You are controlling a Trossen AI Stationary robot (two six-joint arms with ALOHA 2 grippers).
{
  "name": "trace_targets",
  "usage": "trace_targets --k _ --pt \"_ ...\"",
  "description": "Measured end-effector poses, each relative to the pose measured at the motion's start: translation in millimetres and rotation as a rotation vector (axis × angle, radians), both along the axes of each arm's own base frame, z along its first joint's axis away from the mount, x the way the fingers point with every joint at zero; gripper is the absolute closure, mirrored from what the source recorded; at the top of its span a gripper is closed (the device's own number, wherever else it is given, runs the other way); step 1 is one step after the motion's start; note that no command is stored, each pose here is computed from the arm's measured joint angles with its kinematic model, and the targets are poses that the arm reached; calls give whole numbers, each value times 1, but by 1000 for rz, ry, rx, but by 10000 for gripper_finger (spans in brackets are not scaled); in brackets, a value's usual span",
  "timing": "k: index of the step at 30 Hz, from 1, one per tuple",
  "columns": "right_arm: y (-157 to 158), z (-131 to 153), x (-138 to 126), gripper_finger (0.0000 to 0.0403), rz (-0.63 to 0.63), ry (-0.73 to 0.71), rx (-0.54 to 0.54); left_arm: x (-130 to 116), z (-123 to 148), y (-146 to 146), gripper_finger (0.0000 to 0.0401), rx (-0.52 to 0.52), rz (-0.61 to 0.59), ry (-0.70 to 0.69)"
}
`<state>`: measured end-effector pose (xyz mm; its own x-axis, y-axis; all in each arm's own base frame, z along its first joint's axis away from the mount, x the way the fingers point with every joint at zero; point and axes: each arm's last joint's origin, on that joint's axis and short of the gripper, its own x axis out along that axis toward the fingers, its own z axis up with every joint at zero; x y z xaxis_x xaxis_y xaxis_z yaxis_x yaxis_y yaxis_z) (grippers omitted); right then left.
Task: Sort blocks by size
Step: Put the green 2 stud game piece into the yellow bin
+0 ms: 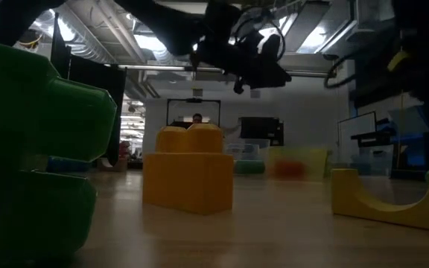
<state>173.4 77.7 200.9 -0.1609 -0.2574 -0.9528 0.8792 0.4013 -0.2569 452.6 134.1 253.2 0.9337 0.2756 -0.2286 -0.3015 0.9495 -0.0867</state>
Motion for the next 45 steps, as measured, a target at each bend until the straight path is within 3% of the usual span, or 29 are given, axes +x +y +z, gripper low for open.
trace_targets --k 7,12,22,31,39,45 --pt "-19 -26 -8 165 -88 54 14 -14 16 -29 299 102 -100 191" --pt "-26 -41 -13 168 -124 6 51 -21 22 -40 299 107 -131 254" --pt "-28 -65 -18 226 -104 -53 92 -24 17 -44 299 91 -140 318" --pt "-22 -45 -1 259 59 -87 142 -26 13 -44 299 78 -144 363" --pt "-22 -17 15 260 229 -128 14 -29 13 -45 299 66 -144 387" --pt "-23 -15 16 260 257 -132 -23 -47 39 -50 299 60 -138 385"
